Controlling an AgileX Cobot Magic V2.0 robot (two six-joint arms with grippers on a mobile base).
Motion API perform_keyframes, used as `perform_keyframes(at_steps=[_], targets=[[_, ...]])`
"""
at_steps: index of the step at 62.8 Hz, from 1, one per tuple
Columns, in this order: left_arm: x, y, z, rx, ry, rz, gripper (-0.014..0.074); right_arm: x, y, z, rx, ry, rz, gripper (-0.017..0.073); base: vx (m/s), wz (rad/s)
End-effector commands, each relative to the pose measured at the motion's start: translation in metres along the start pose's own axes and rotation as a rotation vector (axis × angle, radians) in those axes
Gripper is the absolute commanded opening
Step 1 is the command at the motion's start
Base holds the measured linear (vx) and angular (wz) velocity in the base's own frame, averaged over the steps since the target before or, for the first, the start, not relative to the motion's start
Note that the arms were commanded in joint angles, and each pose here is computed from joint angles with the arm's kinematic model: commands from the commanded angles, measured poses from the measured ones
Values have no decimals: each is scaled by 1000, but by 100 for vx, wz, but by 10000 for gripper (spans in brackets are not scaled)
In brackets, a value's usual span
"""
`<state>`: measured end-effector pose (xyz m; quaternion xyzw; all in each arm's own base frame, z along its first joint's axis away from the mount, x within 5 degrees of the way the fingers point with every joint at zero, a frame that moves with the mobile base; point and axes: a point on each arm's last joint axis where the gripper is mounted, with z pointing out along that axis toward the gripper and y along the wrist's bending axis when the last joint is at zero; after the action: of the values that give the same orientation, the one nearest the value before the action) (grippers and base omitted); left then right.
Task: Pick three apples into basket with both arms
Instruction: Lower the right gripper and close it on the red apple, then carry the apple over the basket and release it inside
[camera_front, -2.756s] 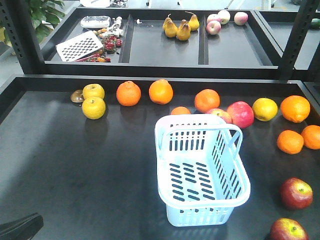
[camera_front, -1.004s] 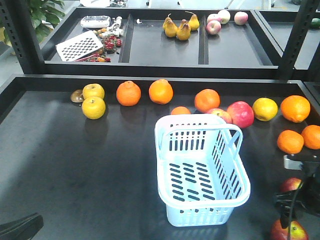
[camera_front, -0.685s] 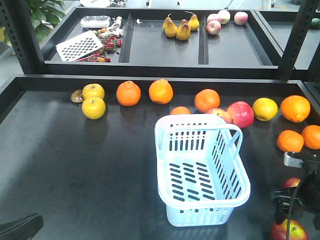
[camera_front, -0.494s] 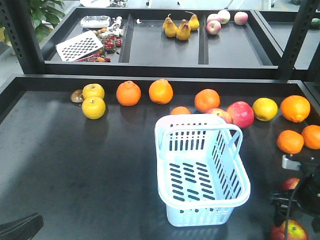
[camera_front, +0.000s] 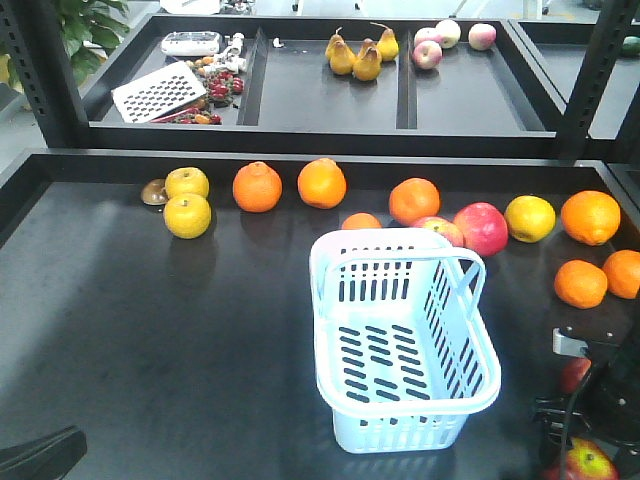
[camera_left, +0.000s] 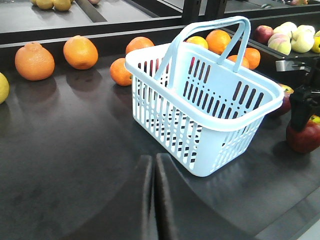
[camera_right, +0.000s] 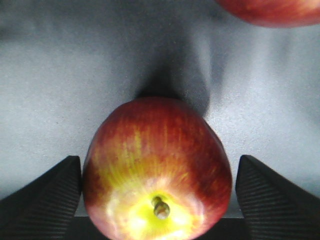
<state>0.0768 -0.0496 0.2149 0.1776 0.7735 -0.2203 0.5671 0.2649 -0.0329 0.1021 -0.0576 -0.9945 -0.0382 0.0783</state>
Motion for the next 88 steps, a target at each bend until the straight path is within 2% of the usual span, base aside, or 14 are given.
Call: perform_keyframes(at_steps=[1,8,15,22,33,45,51,57,60,63,68,74,79,88], targets=[[-6,1,0,-16,-11,1,-8,-3,-1,-12,7,-45,-21,566,0,0],[-6,1,0,-16,-11,1,-8,-3,-1,-12,6,-43,-24,484,0,0],[-6,1,0,-16,-11,1,-8,-1,-1,-12,4,-16,-28,337,0,0],[-6,1,0,-16,-11,1,-8,4,1,-18,-5,11,-63,172,0,0],[-6,1,0,-16,-11,1,-8,13,3,-50,-1,-94,-72,-16,0,0],[-6,1,0,-16,-11,1,-8,42,10,-110,-9,-320,-94,-8,0,0],[-6,1,0,-16,-11,1,-8,62,18,-139,-56,-456,-127,-7,0,0],[-6,1,0,-16,-11,1,-8,81,34,-165,-192,-603,-167,-5,0,0],[-6,1,0,-16,-11,1,-8,87,42,-174,-265,-663,-208,-4,0,0],[-6,1,0,-16,-11,1,-8,91,52,-183,-378,-724,-235,-4,0,0],[-6,1,0,-16,-11,1,-8,90,64,-191,-508,-790,-286,-4,0,0],[-6,1,0,-16,-11,1,-8,83,83,-189,-583,-801,-351,-4,0,0],[-6,1,0,-16,-11,1,-8,72,104,-175,-585,-760,-404,-3,0,0],[-6,1,0,-16,-11,1,-8,48,132,-147,-484,-764,-448,14,0,0]])
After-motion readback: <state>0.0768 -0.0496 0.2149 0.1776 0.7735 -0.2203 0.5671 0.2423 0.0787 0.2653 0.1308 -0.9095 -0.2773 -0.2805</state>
